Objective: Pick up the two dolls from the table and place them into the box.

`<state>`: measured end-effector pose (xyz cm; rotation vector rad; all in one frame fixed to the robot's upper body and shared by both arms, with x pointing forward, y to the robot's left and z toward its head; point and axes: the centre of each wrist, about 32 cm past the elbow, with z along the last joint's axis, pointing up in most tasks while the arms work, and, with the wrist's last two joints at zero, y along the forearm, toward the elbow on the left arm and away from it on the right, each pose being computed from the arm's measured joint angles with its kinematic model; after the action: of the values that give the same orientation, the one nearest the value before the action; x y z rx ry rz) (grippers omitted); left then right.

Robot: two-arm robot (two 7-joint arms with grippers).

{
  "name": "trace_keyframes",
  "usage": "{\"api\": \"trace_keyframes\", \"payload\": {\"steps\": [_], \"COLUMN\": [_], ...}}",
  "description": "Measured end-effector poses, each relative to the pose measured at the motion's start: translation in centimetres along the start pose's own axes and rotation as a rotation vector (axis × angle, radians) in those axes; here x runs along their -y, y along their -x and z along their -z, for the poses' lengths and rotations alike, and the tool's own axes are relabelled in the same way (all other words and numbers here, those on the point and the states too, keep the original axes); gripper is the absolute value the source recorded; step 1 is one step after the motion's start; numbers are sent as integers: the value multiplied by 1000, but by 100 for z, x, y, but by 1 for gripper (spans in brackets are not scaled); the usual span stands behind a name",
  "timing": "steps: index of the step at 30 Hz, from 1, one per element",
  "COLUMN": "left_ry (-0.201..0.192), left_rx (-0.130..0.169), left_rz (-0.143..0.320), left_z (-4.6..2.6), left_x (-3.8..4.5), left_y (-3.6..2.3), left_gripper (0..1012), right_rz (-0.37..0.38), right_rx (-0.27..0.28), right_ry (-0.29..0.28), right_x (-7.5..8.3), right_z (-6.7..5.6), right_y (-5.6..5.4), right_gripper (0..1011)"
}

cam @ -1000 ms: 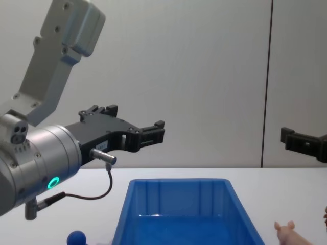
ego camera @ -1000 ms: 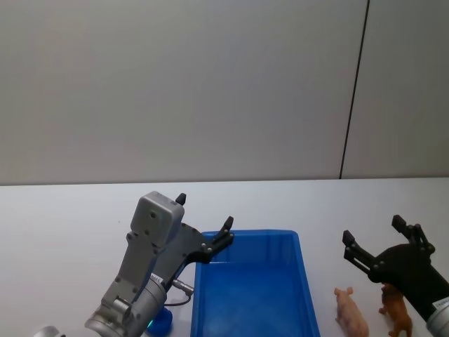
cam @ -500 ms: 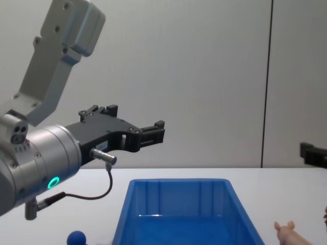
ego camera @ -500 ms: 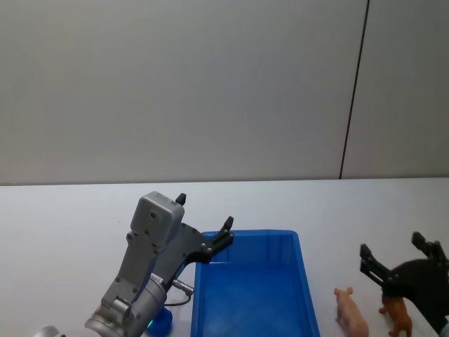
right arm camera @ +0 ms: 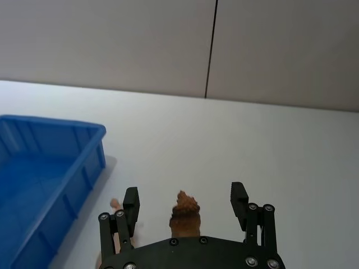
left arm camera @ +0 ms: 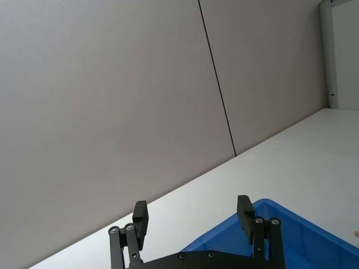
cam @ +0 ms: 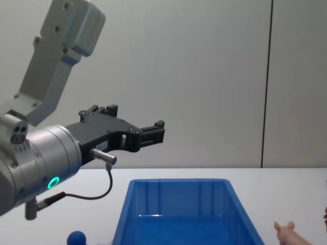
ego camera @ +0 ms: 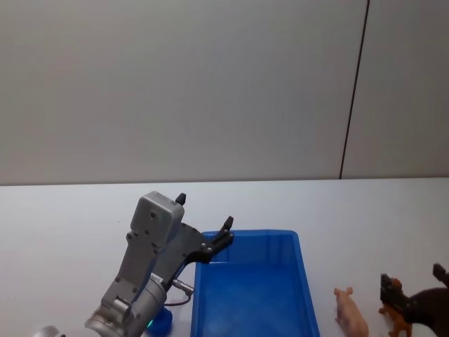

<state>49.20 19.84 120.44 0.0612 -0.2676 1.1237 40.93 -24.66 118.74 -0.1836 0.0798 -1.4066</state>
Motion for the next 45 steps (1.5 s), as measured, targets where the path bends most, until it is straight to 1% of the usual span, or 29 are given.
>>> {"api": "trace_keyframes", "payload": {"steps": [10,16,19,24,25,28,29,31,34,35,38,39,42,45], "left_ry": [0,0,0,0,0,0,0,0,0,0,0,0,0,0], "left_rx": [0,0,0,0,0,0,0,0,0,0,0,0,0,0], "left_rz": [0,0,0,0,0,0,0,0,0,0,0,0,0,0], "left_z": [0,0,0,0,0,0,0,0,0,0,0,0,0,0], "left_x": [0,0,0,0,0,0,0,0,0,0,0,0,0,0], "left_y": [0,0,0,0,0,0,0,0,0,0,0,0,0,0], "left_gripper": [1001,1001,1001,1001,1001,1001,1001,1001,1001,1001,1001,1001,1001,1001], "right_rz": [-10,-22,-27,-36,-37,-38,-39,-40,-41,-41,-43,-44,-48,-55], "right_rx": [-8,-15,-19,-25,-26,-28,-29,-31,-33,-33,-32,-32,-29,-24], "right_ry": [90,121,136,160,167,175,177,183,186,186,184,180,163,143], "right_x": [-41,-78,-97,-125,-131,-142,-143,-150,-156,-157,-159,-159,-157,-154], "right_z": [190,270,308,367,383,403,409,424,434,436,435,430,399,365], "right_y": [-66,-83,-89,-94,-95,-96,-97,-96,-95,-93,-89,-86,-77,-67], "right_gripper": [1001,1001,954,830,780,726,673,601,530,471,404,343,281,281]}}
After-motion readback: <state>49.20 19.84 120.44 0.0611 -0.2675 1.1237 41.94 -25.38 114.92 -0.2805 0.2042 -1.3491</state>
